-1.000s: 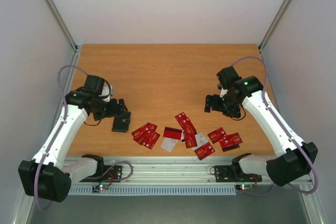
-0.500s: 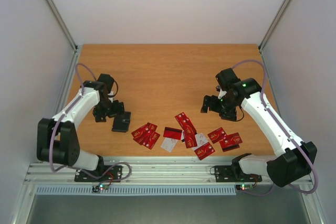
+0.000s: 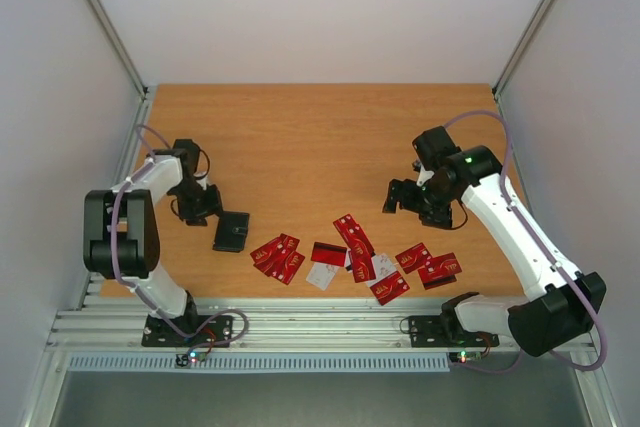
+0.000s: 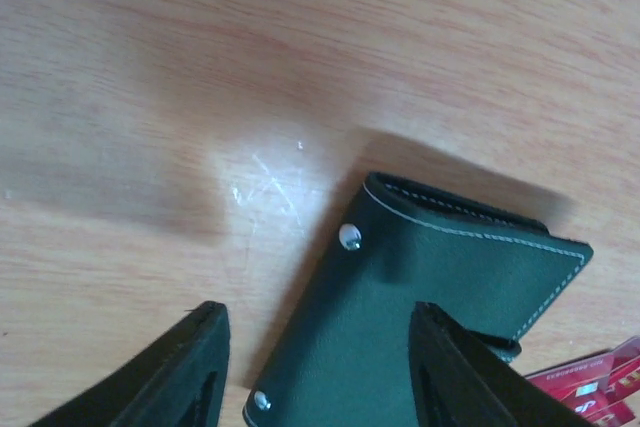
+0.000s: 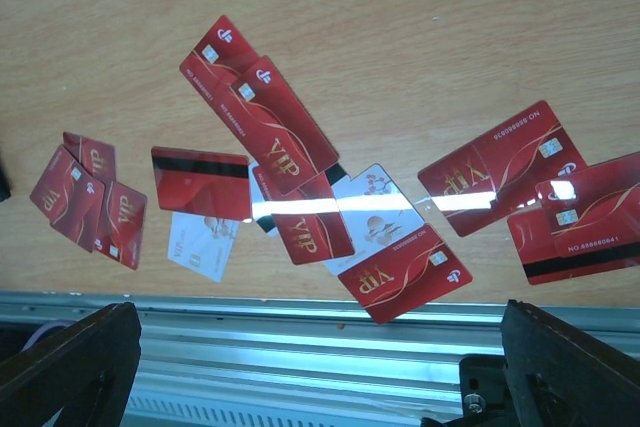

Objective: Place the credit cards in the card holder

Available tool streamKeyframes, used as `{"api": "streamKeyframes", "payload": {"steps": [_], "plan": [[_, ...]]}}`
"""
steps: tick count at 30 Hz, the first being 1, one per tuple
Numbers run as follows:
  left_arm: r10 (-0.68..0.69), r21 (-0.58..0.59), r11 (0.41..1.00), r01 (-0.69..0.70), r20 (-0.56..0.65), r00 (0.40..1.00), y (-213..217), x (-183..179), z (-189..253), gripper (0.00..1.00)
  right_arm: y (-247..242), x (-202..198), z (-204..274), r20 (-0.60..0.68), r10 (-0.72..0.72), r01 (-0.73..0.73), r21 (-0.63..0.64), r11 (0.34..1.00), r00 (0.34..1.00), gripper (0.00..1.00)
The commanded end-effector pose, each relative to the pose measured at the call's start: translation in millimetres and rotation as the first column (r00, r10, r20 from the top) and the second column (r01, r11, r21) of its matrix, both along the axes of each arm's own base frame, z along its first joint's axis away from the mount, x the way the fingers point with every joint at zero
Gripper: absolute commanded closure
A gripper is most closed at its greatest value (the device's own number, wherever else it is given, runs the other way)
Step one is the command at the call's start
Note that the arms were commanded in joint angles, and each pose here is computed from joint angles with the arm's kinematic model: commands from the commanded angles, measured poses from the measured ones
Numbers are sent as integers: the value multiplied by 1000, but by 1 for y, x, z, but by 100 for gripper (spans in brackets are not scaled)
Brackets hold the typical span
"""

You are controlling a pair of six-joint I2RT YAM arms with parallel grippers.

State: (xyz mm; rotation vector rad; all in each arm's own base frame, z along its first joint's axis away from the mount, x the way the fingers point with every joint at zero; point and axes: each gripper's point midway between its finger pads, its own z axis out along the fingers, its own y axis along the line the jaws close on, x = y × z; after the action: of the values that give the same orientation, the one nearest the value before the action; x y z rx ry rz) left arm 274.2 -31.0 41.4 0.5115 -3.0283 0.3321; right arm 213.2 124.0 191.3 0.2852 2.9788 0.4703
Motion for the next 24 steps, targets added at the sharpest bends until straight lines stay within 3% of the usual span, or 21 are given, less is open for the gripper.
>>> {"api": "streamKeyframes", "payload": {"steps": [1,9,17,21,24], "plan": [[-19,-51,999,20,9,1000,-2,5,-14,52,1,0,3,-3,14,-14,-9,1000,1000,2],[-32,-65,997,28,-57,998,-3,-7,-49,68,0,4,-1,-5,7,-7,-23,1000,1000,2],[-26,-111,994,20,-49,998,-11,-2,-53,84,6,13,-3,-1,-5,5,-7,1000,1000,1],[-33,-139,990,32,-3,999,-16,4,-43,97,10,19,-1,8,-8,8,8,1000,1000,2],[-33,-162,986,42,60,998,-21,8,-26,100,15,22,3,27,-1,0,36,999,1000,1]]}}
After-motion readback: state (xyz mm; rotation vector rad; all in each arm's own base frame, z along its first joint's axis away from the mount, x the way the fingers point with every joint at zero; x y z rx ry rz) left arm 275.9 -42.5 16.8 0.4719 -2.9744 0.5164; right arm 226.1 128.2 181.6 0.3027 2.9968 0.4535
